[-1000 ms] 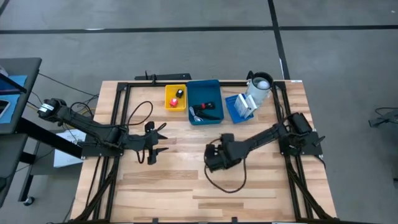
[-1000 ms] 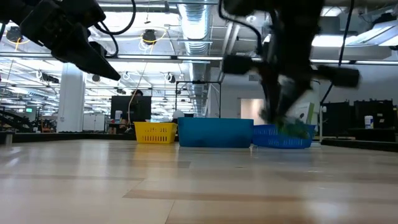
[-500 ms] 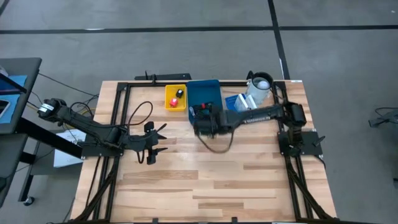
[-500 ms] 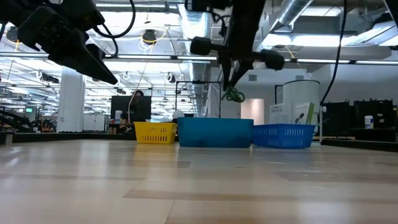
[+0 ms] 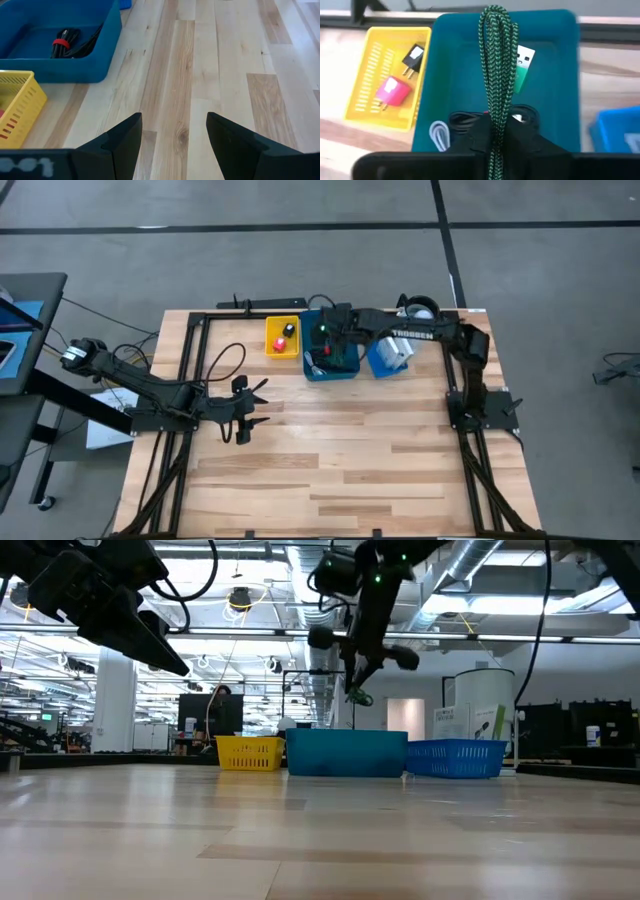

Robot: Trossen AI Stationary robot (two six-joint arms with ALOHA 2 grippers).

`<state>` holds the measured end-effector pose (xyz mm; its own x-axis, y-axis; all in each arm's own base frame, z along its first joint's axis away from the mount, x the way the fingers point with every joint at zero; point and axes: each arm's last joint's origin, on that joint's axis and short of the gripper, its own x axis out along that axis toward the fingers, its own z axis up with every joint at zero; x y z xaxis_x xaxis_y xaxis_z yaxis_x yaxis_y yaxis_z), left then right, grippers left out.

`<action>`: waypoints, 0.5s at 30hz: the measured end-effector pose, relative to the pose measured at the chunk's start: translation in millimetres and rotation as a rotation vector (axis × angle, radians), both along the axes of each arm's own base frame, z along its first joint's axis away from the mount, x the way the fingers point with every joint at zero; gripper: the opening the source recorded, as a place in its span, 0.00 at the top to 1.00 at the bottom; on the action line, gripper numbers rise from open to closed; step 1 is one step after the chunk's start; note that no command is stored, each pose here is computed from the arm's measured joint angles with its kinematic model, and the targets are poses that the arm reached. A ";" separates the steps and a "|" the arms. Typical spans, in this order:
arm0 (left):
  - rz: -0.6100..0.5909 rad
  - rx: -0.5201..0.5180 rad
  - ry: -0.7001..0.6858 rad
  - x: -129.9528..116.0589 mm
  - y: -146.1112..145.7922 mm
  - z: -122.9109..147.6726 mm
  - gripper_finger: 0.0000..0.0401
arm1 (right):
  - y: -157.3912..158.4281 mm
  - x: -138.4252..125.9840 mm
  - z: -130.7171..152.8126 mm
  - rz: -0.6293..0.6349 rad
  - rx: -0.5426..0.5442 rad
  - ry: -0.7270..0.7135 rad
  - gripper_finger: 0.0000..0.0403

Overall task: Pick and place items into bin
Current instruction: Put the green charger cable into the blue bin, then return to Home Position

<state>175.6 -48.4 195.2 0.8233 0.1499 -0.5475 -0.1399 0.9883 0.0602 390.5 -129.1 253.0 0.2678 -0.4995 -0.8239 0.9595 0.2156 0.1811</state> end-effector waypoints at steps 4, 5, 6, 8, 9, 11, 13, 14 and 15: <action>0.000 0.000 0.000 0.0 0.0 0.0 0.47 | -19.2 -4.1 -2.3 0.027 0.041 -0.019 0.85; 0.000 0.000 0.000 0.0 0.0 0.0 0.47 | -20.8 -4.5 -2.1 0.024 0.035 -0.019 0.83; 0.000 0.000 0.000 0.0 0.0 0.0 0.47 | -22.4 -5.0 -1.9 0.025 0.028 -0.014 0.82; 0.000 0.000 0.000 0.0 0.0 0.0 0.47 | -22.8 -5.4 -2.0 0.047 0.009 0.008 0.81; 0.000 0.000 0.000 0.0 0.0 0.0 0.47 | -22.9 -5.4 -1.9 0.056 -0.001 0.017 0.80; 0.000 0.000 0.000 0.0 0.0 0.0 0.47 | -22.6 -5.0 -1.7 0.082 -0.011 0.029 0.80; 0.000 0.000 0.000 0.0 0.0 0.0 0.47 | -21.3 -5.1 -2.0 0.108 -0.016 0.049 0.80; 0.000 0.000 0.000 0.0 0.0 0.0 0.47 | -19.6 -4.7 -2.2 0.116 -0.015 0.053 0.80; 0.000 0.000 0.000 0.0 0.0 0.0 0.47 | -17.6 -4.1 -2.3 0.122 -0.014 0.054 0.80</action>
<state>175.6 -48.4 195.2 0.8232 0.1499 -0.5476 -0.1400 0.9883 0.0601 386.4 -146.8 250.8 0.2824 -0.4773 -0.8321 0.9343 0.3334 0.1259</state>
